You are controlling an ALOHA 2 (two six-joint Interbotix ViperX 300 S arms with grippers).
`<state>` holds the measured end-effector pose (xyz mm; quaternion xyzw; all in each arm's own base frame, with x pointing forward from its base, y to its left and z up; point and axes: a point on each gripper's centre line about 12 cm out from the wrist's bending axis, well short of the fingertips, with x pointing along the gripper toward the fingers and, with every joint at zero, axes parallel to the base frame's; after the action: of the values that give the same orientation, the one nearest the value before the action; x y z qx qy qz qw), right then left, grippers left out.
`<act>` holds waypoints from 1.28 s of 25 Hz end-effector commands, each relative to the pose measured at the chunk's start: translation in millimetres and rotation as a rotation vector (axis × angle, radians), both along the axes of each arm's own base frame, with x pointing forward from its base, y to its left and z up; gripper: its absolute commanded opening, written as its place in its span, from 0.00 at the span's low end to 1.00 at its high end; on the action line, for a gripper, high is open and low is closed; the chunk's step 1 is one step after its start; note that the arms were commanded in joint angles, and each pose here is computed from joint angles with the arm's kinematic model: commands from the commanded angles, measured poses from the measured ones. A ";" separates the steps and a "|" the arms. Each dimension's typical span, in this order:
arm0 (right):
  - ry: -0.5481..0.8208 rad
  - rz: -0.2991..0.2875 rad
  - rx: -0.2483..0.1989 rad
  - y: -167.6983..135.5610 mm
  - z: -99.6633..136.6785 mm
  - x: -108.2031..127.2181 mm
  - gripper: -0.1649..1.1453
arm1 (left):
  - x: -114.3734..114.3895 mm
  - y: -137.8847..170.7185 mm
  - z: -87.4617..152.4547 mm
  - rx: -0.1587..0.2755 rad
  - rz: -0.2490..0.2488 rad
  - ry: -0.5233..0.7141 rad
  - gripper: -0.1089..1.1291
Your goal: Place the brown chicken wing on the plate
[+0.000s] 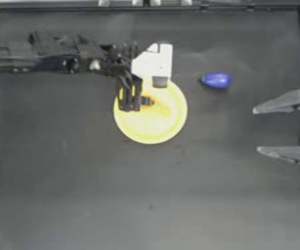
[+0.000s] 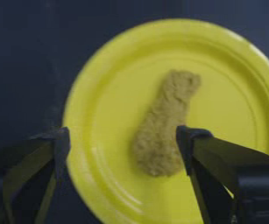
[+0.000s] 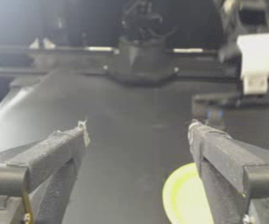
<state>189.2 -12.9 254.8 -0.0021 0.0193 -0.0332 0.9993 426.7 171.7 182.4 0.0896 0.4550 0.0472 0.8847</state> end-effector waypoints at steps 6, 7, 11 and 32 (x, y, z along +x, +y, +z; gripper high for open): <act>-0.013 -0.013 0.004 -2.6 5.1 1.6 0.88 | -27.2 -22.2 86.9 0.032 -0.001 -0.193 0.91; -0.013 -0.013 0.004 -2.6 5.1 1.6 0.88 | -31.6 -27.1 92.7 0.032 -0.005 -0.209 0.91; -0.014 -0.016 0.003 -3.1 5.7 1.7 0.88 | -45.8 -46.5 106.1 0.027 -0.022 -0.264 0.91; -0.002 -0.038 0.006 -7.2 5.9 1.0 0.88 | -132.0 -113.8 118.3 -0.061 0.031 -0.603 0.90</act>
<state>187.9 -19.8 252.2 -0.0012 0.0293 -0.0517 0.9982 300.9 63.0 287.2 0.0364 0.2059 0.0699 0.9754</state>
